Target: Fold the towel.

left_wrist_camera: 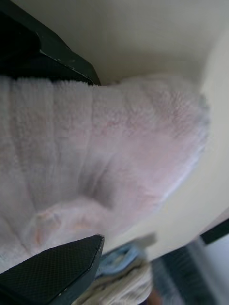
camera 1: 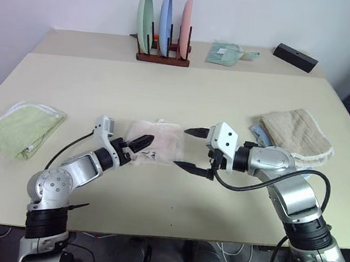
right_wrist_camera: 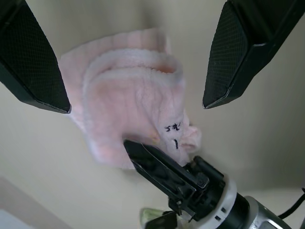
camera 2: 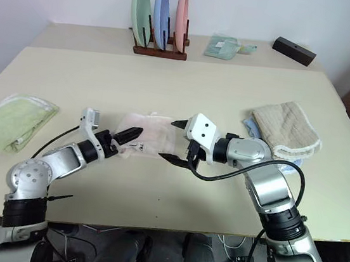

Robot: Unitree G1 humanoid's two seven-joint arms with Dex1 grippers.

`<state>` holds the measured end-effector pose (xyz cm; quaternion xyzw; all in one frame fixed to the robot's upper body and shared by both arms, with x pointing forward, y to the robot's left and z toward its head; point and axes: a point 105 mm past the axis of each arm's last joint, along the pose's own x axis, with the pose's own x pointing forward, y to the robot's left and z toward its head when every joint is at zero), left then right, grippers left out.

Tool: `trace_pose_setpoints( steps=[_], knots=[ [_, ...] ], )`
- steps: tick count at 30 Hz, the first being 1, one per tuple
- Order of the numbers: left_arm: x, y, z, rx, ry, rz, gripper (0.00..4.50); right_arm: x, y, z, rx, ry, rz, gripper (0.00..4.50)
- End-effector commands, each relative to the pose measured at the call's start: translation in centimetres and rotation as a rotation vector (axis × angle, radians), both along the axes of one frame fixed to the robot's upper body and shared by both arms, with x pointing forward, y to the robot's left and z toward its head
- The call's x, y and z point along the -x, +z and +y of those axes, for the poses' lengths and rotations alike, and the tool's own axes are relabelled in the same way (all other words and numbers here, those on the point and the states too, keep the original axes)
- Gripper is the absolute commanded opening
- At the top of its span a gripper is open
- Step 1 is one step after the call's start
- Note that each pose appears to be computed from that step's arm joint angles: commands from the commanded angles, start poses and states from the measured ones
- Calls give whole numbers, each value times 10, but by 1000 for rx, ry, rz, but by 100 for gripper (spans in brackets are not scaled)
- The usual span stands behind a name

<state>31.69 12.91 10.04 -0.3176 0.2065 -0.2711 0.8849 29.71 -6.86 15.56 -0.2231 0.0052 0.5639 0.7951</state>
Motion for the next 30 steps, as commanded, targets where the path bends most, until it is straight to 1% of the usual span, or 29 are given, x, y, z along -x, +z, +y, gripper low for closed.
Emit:
trace_pose_setpoints(
  steps=[1,4,5,7,9,11,12,14,16,17,18,20,21,23,25,26,29,30],
  knots=[
    [6,-6,-14,-23,-58,16,320,5,9,2,-1,10,-62,450],
    [2,-2,-11,1,-31,-1,168,4,7,0,5,-1,-63,450],
    [1,1,-10,6,-27,-10,105,4,6,-1,6,-3,-64,450],
    [1,3,-8,0,-31,-25,3,4,4,-1,7,-6,-63,450],
    [3,6,-4,-20,-28,-46,3,3,4,-1,10,-12,-66,450],
    [-1,14,9,-24,30,-91,3,1,3,-2,12,-19,-70,450],
    [-5,21,20,-16,80,-126,3,0,3,-3,14,-24,-72,450],
    [-16,53,55,-11,257,-274,3,-2,2,-5,21,-31,-75,450],
    [-21,71,78,-5,381,-346,3,-2,1,-6,26,-33,-77,450],
    [-24,83,100,15,496,-374,3,-2,1,-7,27,-34,-78,450],
    [-24,98,132,44,650,-411,3,-2,1,-7,26,-35,-78,450],
    [-14,115,186,83,913,-446,3,-2,0,-7,26,-34,-77,450],
    [-6,118,205,74,998,-457,3,-2,-1,-6,26,-32,-76,450],
    [8,114,232,89,1121,-430,3,-2,-3,-5,26,-22,-72,450],
    [23,101,256,107,1233,-382,3,-2,-5,-4,30,-13,-72,450],
    [28,92,263,118,1265,-351,3,-2,-6,-4,34,-11,-75,450],
    [42,75,271,53,1315,-306,3,-4,-8,-4,41,-11,-79,450],
    [46,65,272,59,1332,-271,3,-4,-8,-5,42,-11,-80,450]
  ],
)
